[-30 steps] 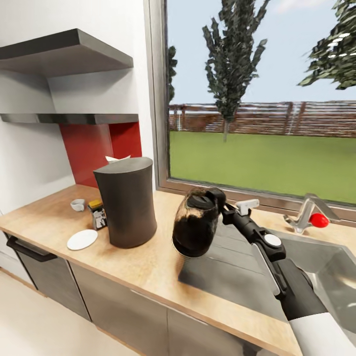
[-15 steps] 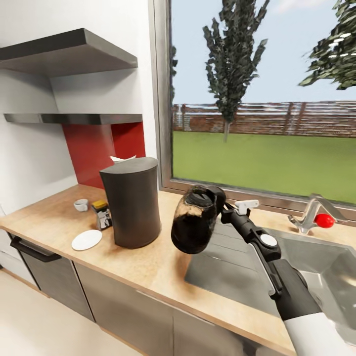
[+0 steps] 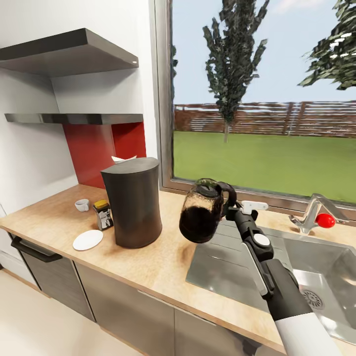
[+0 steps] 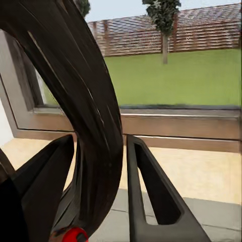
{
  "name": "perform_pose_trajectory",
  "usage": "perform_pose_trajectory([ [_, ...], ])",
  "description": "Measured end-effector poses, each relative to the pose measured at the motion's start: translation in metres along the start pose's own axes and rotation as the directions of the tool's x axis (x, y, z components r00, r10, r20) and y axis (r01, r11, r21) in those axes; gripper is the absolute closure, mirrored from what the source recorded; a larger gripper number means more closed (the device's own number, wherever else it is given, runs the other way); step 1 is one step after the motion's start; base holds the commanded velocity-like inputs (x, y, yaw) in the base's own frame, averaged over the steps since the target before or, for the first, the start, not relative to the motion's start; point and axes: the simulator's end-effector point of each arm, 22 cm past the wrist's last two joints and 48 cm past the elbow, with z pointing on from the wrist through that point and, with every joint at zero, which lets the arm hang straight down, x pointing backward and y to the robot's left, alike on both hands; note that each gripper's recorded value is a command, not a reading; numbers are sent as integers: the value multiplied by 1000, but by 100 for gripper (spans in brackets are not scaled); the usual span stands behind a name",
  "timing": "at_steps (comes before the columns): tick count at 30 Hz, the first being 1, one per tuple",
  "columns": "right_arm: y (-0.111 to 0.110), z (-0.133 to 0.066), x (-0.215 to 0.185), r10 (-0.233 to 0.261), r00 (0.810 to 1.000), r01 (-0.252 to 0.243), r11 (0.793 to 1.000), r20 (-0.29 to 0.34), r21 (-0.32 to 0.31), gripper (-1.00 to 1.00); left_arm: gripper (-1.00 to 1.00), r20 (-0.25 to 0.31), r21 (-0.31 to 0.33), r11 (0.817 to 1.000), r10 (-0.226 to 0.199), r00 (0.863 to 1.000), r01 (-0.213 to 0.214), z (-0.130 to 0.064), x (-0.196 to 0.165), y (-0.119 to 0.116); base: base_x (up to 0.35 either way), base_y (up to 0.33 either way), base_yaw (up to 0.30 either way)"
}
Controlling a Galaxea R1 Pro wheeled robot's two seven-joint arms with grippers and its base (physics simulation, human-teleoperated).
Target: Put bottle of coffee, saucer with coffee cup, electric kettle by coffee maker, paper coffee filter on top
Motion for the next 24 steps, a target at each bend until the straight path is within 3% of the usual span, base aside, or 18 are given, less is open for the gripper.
perform_pose_trajectory([
  [6,7,-1,0,11,1000,-11,1000,-1,9,100,-100,0,-1,1000,0,1000,0,0,0,0,0,148,0],
  [10,8,-2,-4,-77,997,76,997,21,29,100,-100,-4,1,1000,3,1000,-3,0,1,-1,0,11,0],
  [11,4,-4,-8,-119,992,117,991,34,67,100,-100,-7,0,1000,5,1000,-5,0,2,0,0,0,0],
  [17,21,-9,-9,-162,986,159,985,49,71,100,-100,-9,0,1000,5,1000,-5,0,2,0,0,0,0],
  [24,25,-10,-8,-165,985,162,984,47,69,100,-100,-9,-2,1000,4,1000,-4,0,2,1,0,97,0],
])
